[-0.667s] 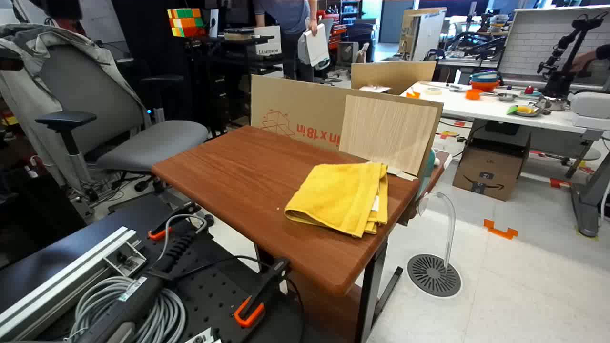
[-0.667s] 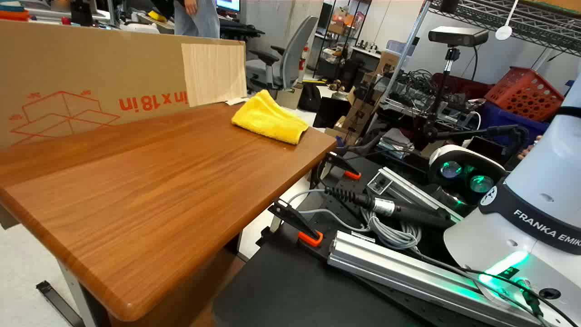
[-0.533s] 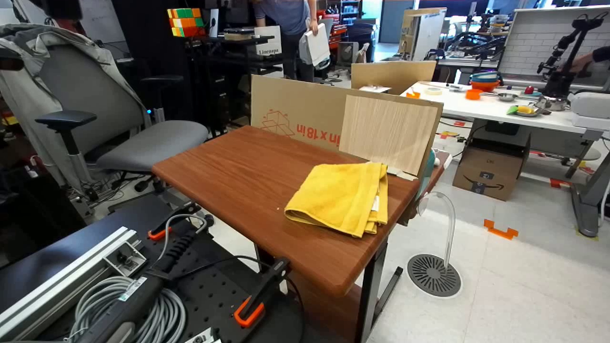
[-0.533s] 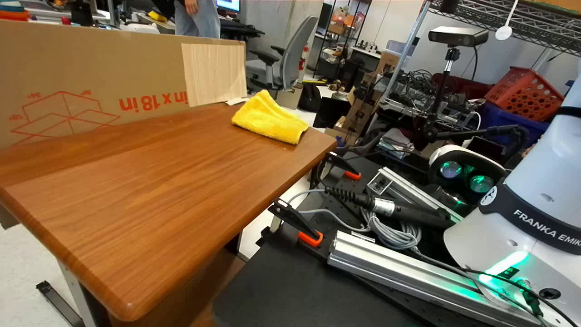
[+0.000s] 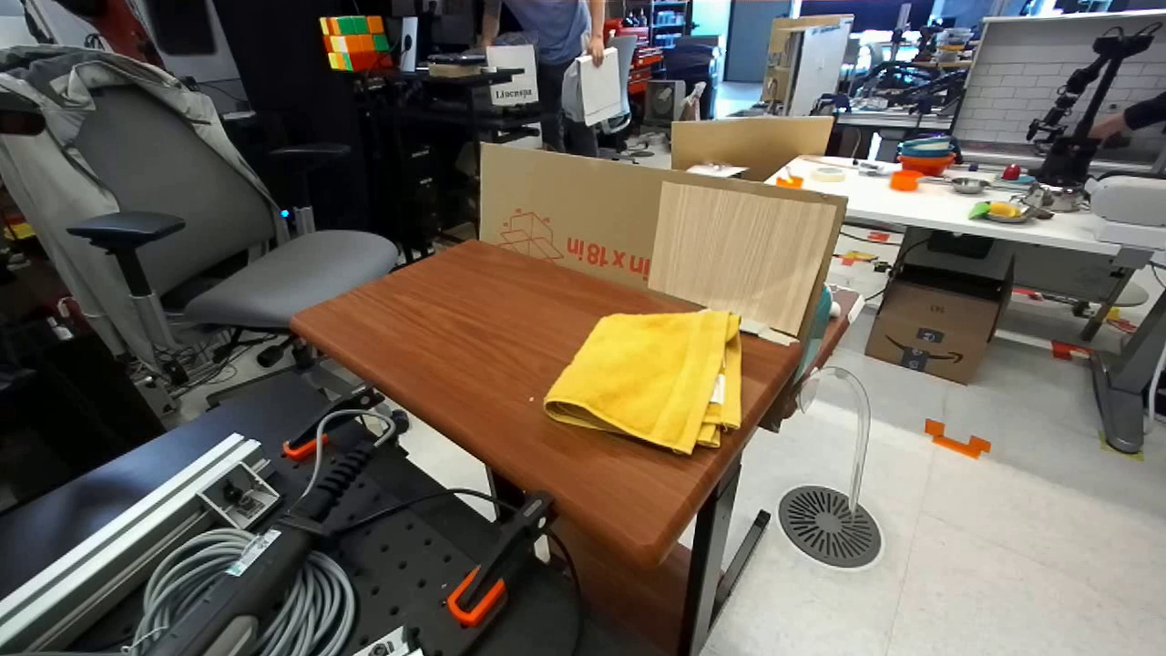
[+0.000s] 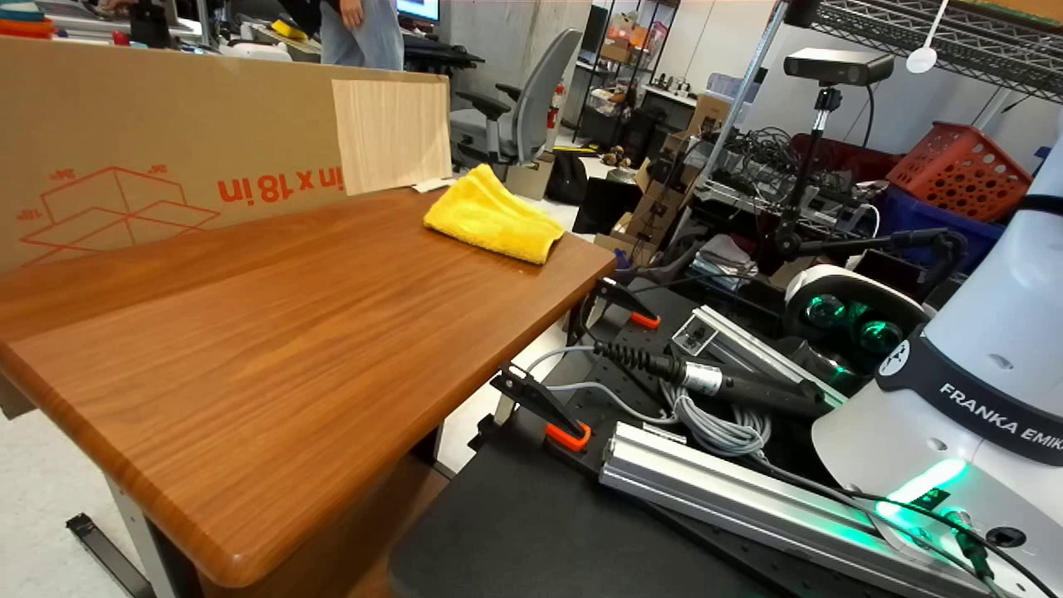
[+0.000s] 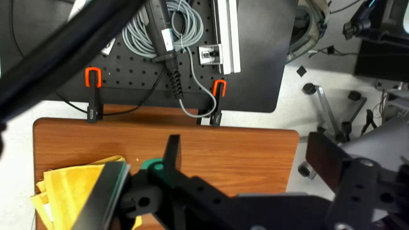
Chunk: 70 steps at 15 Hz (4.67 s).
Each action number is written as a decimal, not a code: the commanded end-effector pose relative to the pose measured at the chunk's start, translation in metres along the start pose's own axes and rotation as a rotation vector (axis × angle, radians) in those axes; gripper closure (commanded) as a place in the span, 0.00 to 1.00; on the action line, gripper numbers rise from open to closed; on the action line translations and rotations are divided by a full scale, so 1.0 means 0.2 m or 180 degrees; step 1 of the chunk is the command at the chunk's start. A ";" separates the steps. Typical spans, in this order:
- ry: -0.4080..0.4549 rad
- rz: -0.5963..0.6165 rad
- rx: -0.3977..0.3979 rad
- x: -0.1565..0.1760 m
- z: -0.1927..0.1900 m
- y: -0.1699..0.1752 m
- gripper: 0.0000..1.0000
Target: Wipe the table with the yellow towel
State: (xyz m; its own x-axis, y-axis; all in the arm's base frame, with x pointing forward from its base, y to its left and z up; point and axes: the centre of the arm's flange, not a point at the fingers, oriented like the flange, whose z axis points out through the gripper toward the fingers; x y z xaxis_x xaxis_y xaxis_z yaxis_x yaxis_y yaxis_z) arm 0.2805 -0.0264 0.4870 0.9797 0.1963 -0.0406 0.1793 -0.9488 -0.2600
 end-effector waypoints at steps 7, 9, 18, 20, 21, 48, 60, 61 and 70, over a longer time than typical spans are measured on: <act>0.0804 0.1404 -0.0392 0.49 0.44 0.74 0.00; 0.0708 0.1670 -0.0434 0.54 0.52 0.82 0.00; 0.0884 0.1850 -0.0426 0.63 0.65 0.82 0.00; 0.1011 0.2031 -0.0482 0.72 0.73 0.87 0.00; 0.1042 0.2110 -0.0506 0.77 0.78 0.89 0.00; -0.0030 0.0829 -0.0952 0.71 1.64 0.44 0.00; 0.0003 0.2090 -0.0879 1.51 1.53 0.83 0.00; -0.0002 0.2186 -0.0902 1.56 1.55 0.86 0.00; -0.0013 0.1981 -0.0915 1.73 1.67 0.45 0.00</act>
State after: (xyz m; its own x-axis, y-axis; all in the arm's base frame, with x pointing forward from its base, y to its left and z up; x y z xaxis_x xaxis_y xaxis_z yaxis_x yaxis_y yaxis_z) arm 0.5974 0.0050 0.1383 0.8986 -0.4318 -0.0783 -0.4261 -0.9012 0.0800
